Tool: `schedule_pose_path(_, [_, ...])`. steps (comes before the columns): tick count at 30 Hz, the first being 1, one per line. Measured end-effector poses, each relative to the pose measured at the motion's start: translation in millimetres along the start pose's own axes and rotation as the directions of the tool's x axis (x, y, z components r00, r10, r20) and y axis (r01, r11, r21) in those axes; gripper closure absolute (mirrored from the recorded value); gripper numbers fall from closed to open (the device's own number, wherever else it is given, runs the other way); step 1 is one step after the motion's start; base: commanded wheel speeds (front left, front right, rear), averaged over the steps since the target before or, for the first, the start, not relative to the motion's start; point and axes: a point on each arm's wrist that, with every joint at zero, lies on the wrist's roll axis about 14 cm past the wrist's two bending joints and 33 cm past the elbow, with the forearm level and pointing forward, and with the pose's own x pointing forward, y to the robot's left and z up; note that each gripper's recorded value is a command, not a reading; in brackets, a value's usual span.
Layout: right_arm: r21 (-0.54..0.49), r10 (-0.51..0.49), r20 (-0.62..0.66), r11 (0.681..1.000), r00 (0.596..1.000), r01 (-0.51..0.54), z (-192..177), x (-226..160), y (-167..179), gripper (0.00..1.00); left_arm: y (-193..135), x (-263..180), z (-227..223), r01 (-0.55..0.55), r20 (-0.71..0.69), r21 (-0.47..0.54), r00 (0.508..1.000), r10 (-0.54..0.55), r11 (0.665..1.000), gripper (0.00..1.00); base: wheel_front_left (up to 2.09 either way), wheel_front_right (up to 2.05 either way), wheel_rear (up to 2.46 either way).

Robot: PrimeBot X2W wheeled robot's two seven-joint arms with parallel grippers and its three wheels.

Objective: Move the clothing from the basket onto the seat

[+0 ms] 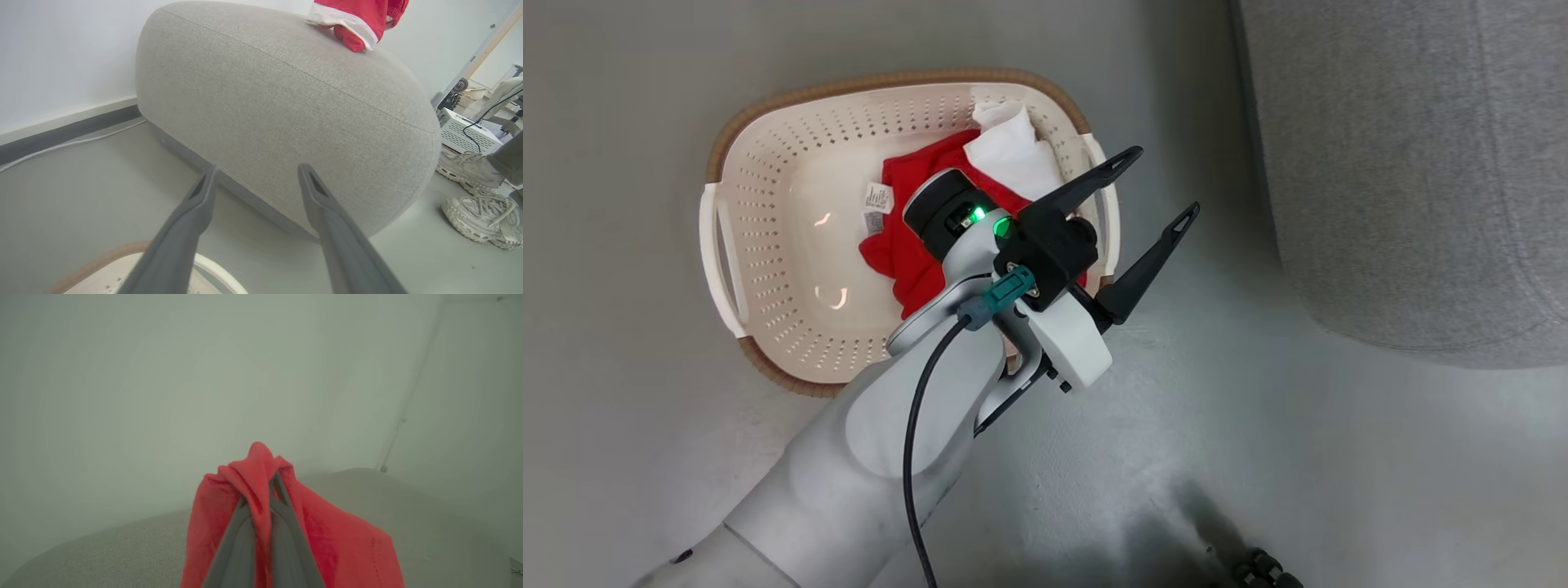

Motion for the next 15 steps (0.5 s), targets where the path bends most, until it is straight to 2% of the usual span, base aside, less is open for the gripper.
schedule_pose_path(4, [-0.002,0.023,-0.072,1.000,0.997,-0.023,-35.4,4.1,22.9,1.00,11.2,-6.9,-13.0,-0.030,-0.020,-0.017,0.999,0.030,0.999,0.00,0.00,0.00,0.00])
schedule_pose_path(8, [0.013,0.053,-0.211,0.999,0.976,-0.051,-87.0,-10.8,44.5,1.00,18.5,-11.8,-17.8,-0.055,-0.031,-0.021,0.998,0.054,0.998,0.00,0.00,0.00,0.00])
schedule_pose_path(9, [0.026,0.059,-0.240,0.998,0.969,-0.055,-96.1,-15.5,49.0,0.80,18.7,-12.3,-16.8,-0.056,-0.030,-0.019,0.998,0.055,0.998,0.00,0.00,0.00,0.00])
schedule_pose_path(10, [0.036,0.066,-0.256,0.998,0.964,-0.059,-101.2,-18.8,52.8,0.51,18.6,-12.5,-14.6,-0.057,-0.026,-0.017,0.998,0.056,0.998,0.00,0.00,0.00,0.00])
schedule_pose_path(11, [0.034,0.078,-0.263,0.997,0.962,-0.072,-102.9,-20.6,57.1,0.00,18.9,-12.8,-12.1,-0.059,-0.022,-0.016,0.998,0.059,0.998,0.00,0.00,0.00,0.00])
schedule_pose_path(15, [0.072,0.089,-0.264,0.995,0.960,-0.072,-103.3,-26.3,60.8,0.00,19.7,-13.7,-2.1,-0.068,-0.005,-0.006,0.998,0.068,0.998,0.00,0.00,0.00,0.00])
